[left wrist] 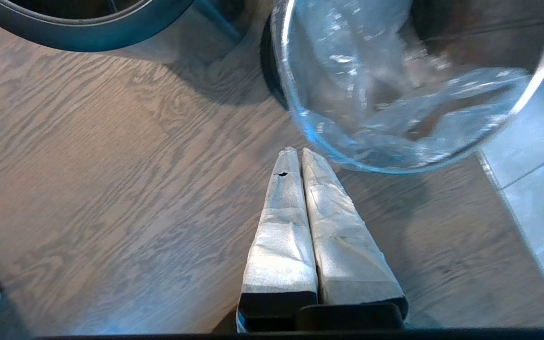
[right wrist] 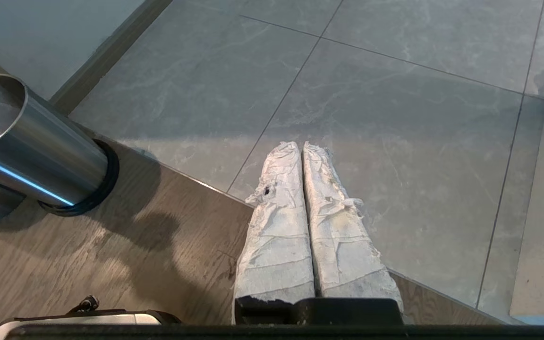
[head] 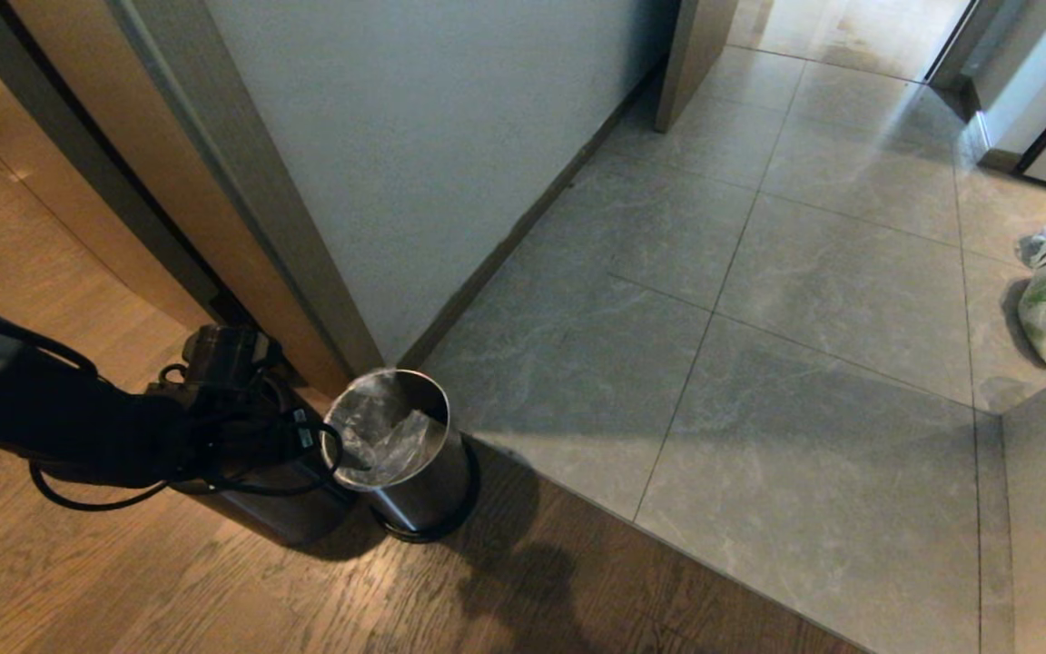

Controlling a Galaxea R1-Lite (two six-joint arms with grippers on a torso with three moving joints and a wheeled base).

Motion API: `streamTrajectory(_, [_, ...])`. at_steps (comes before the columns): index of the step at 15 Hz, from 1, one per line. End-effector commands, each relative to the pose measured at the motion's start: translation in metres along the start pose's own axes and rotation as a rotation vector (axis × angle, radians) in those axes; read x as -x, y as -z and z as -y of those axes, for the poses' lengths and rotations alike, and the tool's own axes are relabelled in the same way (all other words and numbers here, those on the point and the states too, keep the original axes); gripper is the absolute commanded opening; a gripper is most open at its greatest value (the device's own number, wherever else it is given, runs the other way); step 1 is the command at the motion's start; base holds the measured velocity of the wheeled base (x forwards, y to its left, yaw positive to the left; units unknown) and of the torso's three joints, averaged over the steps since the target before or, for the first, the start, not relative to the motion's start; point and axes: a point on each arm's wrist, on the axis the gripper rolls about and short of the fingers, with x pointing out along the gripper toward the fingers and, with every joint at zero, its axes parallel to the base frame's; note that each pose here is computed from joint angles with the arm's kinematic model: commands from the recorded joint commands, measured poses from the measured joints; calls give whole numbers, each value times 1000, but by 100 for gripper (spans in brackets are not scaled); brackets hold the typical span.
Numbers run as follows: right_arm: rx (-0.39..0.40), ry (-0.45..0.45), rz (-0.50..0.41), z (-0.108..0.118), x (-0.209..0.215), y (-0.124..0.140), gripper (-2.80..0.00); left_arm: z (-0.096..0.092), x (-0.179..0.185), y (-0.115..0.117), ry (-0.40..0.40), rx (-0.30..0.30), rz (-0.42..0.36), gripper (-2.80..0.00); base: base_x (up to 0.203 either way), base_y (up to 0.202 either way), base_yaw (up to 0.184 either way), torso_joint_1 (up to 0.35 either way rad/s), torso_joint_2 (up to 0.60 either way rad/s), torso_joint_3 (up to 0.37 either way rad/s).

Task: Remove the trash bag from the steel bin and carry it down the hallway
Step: Pick up the trash bag

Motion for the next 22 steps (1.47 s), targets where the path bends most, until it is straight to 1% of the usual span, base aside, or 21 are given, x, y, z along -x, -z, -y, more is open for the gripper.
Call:
streamTrajectory(1, [-1,0,0,0,0,0,-280,2,-13,6,-11,-13,-31,-280,0,0,0,0,0,0])
streamTrajectory(4, [-1,0,0,0,0,0,-280,9,-22,13,-9,-24,-51,-280,0,0,0,0,0,0])
streamTrajectory(9, [-1,0,0,0,0,0,-280,25,-35,15,34,-41,-38,-280,0,0,0,0,0,0])
streamTrajectory(12, [-1,0,0,0,0,0,-280,28,-40,13,37,-46,-35,-280,0,0,0,0,0,0])
streamTrajectory(19, [-1,0,0,0,0,0,-280,28,-46,17,28,-56,-51,-280,0,0,0,0,0,0])
streamTrajectory(20, [-1,0,0,0,0,0,-280,27,-47,17,27,-55,-53,-90,0,0,0,0,0,0])
streamTrajectory(21, [-1,0,0,0,0,0,-280,29,-46,18,32,-60,-53,0,0,0,0,0,0,0])
streamTrajectory(22, [-1,0,0,0,0,0,-280,33,-46,19,39,-65,-54,0,0,0,0,0,0,0])
